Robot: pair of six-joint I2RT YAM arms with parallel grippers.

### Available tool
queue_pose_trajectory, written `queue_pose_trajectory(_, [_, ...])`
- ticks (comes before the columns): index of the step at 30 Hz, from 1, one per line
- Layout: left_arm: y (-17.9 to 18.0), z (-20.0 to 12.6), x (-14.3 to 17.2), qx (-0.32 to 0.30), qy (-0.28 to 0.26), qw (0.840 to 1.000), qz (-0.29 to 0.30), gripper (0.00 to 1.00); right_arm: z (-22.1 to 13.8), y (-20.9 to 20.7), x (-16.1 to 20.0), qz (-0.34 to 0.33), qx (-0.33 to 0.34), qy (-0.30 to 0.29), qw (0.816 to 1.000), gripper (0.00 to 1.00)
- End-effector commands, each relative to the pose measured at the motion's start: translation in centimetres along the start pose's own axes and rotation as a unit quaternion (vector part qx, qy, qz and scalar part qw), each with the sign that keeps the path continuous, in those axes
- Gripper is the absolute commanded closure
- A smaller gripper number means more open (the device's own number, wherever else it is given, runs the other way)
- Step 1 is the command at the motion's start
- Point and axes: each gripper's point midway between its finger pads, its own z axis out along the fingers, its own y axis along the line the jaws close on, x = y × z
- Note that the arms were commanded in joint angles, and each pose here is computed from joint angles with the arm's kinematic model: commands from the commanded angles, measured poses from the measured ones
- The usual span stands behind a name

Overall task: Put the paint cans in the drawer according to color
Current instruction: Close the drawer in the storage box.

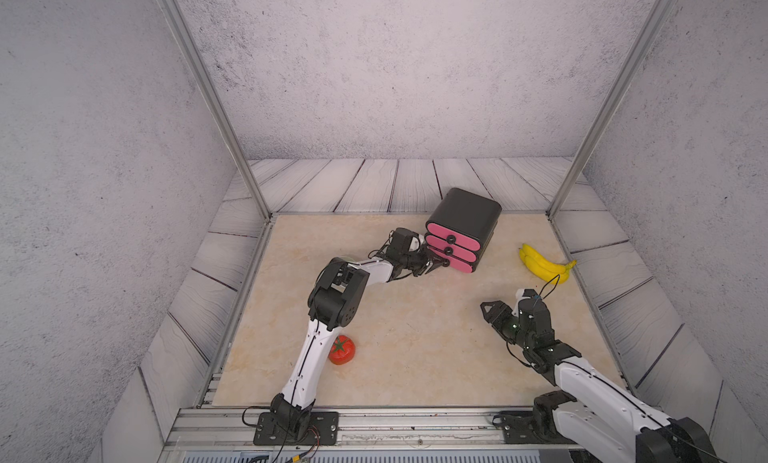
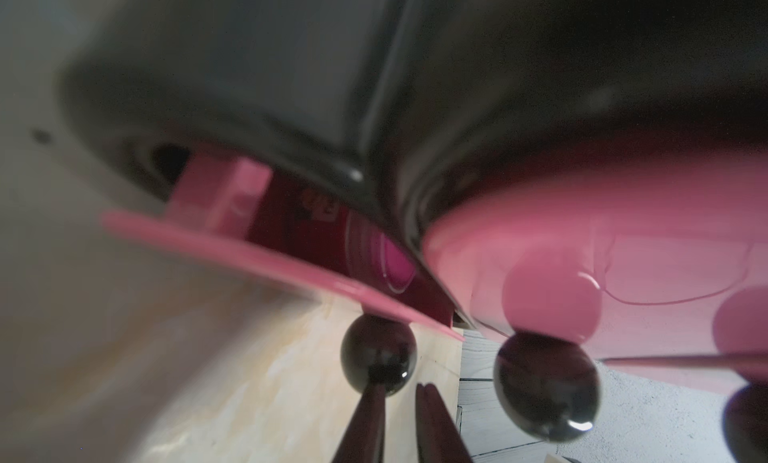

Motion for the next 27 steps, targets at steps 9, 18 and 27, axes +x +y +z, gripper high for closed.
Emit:
queue_pose_trajectory(9, [0.3,0.7,-3.5,0.018,-0.095,0.992,-0.076,0.78,-0.4,1.6,-1.0,-0.008,-0.018,-0.008,1.0,0.42])
queue_pose_trajectory(18, [-0.7,-0.3,-2.9,0.02,-0.085,0.995,-0.049,0.73,-1.0,2.1,-1.5,-0.03,-0.014,-0.012,0.999,0.42])
queue_pose_trajectory(27, [-3.8,-6.6,0.2,-0.012,-0.076,0.995,0.068,0.71,-2.9,5.1,-4.7,-0.095,-0.023,-0.064,0.993,0.42])
